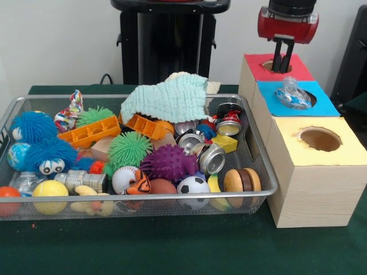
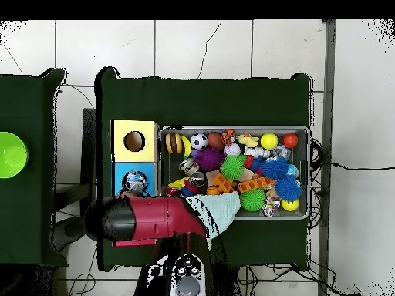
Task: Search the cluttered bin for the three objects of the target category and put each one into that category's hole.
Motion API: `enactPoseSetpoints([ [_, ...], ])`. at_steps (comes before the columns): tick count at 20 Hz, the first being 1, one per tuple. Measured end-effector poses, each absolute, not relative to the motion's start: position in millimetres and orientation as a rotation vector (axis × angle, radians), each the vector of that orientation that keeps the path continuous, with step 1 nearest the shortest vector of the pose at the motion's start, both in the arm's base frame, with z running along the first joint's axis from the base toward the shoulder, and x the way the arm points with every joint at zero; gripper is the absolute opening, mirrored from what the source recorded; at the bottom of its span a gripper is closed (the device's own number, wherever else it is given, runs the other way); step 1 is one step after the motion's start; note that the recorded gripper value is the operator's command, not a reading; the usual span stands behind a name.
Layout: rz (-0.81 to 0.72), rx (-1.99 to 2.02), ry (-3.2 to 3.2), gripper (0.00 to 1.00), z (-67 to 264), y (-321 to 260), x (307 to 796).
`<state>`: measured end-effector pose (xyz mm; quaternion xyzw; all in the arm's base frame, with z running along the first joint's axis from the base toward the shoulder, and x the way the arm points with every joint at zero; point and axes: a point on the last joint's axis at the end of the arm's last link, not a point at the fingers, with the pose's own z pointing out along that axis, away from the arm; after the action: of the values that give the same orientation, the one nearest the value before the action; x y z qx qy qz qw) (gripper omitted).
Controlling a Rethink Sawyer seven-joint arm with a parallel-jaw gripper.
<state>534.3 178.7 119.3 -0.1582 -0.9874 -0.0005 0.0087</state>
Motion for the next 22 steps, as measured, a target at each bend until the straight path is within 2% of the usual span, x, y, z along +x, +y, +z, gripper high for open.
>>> enactPoseSetpoints([
  [6, -0.014, -0.529, -3.137, 0.0, 87.1, 169.9, 539.5],
  [22, -0.023, -0.535, -3.152, 0.0, 87.0, 169.3, 540.6],
])
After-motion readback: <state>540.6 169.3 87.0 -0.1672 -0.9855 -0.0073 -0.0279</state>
